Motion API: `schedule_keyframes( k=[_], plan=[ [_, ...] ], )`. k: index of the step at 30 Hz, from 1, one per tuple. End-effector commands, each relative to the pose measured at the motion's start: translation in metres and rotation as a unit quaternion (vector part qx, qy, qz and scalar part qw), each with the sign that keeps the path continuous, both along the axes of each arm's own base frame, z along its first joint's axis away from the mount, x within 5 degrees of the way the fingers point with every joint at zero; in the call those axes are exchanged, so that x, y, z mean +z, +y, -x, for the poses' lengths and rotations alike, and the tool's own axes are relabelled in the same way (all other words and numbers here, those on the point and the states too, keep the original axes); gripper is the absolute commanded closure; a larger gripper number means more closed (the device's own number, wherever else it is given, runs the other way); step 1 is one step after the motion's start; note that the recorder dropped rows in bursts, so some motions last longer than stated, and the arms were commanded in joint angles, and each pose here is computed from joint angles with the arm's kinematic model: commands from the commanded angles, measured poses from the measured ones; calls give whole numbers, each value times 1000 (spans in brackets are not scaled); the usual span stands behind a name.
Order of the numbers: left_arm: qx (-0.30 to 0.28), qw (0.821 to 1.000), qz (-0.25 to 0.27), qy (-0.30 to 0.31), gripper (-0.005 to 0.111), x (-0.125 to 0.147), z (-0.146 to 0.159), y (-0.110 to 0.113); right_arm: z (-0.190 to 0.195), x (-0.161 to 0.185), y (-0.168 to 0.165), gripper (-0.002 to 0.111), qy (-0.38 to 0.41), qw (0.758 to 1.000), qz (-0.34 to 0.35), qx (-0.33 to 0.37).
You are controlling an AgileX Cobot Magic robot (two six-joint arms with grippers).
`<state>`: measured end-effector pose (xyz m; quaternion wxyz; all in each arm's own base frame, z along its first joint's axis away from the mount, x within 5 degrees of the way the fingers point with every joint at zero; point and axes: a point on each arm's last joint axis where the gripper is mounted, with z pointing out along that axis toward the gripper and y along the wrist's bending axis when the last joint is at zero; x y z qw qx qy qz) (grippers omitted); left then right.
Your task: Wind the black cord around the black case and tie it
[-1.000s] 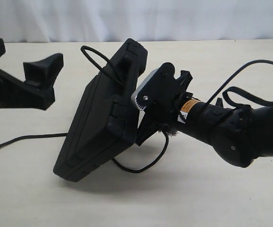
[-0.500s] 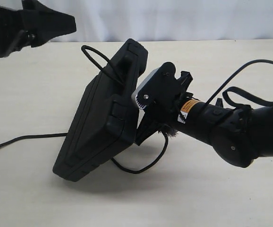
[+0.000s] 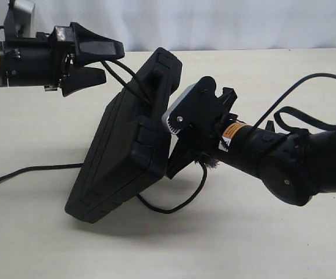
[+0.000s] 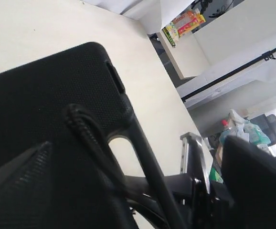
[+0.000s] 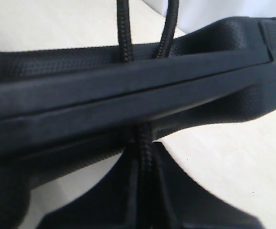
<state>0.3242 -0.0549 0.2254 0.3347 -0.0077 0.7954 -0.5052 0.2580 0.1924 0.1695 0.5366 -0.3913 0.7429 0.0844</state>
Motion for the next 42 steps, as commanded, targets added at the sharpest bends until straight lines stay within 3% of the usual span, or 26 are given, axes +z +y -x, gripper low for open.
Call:
schedule_keyframes(
  k=[1, 7, 10, 14, 15, 16, 17, 20, 22, 28, 30, 34, 42],
  plan=[
    [8, 1000, -11, -14, 21, -3, -5, -7, -1, 2, 2, 104, -6, 1000, -5, 4],
    [11, 999, -30, -25, 21, -5, -7, -15, -1, 2, 2, 104, -5, 1000, -6, 3],
    [7, 999, -40, -17, 41, -11, -7, -15, -1, 2, 2, 104, -4, 1000, -8, 2],
    [7, 999, -40, -15, 77, -13, -8, -15, -1, 2, 2, 101, 2, 1000, -17, -2],
    [7, 999, -40, -15, 92, -13, -8, -15, -1, 2, 2, 94, 8, 1000, -25, -7],
    [8, 999, -39, -14, 98, -13, -8, -15, -1, 2, 2, 89, 8, 1000, -25, -7],
    [8, 999, -39, -14, 107, -13, -8, -15, -1, 2, 2, 78, 9, 1000, -25, -7],
    [8, 999, -39, -14, 107, -13, -8, -15, 1, 5, 0, 45, 31, 999, -32, -17],
    [10, 999, -40, -13, 107, -13, -8, -15, 7, 13, -4, 37, 48, 999, -9, -15],
    [15, 999, -34, -13, 107, -12, -9, -15, 25, 39, -20, 36, 63, 996, 67, 8],
    [13, 999, -33, -14, 107, -12, -9, -15, 28, 52, -28, 36, 64, 996, 54, -6],
    [13, 999, -33, -14, 107, -12, -9, -15, 21, 72, -56, 36, 84, 991, -35, -101],
    [3, 999, -42, -16, 107, -13, -7, -16, 10, 67, -42, 38, 159, 983, 0, -91]
  ],
)
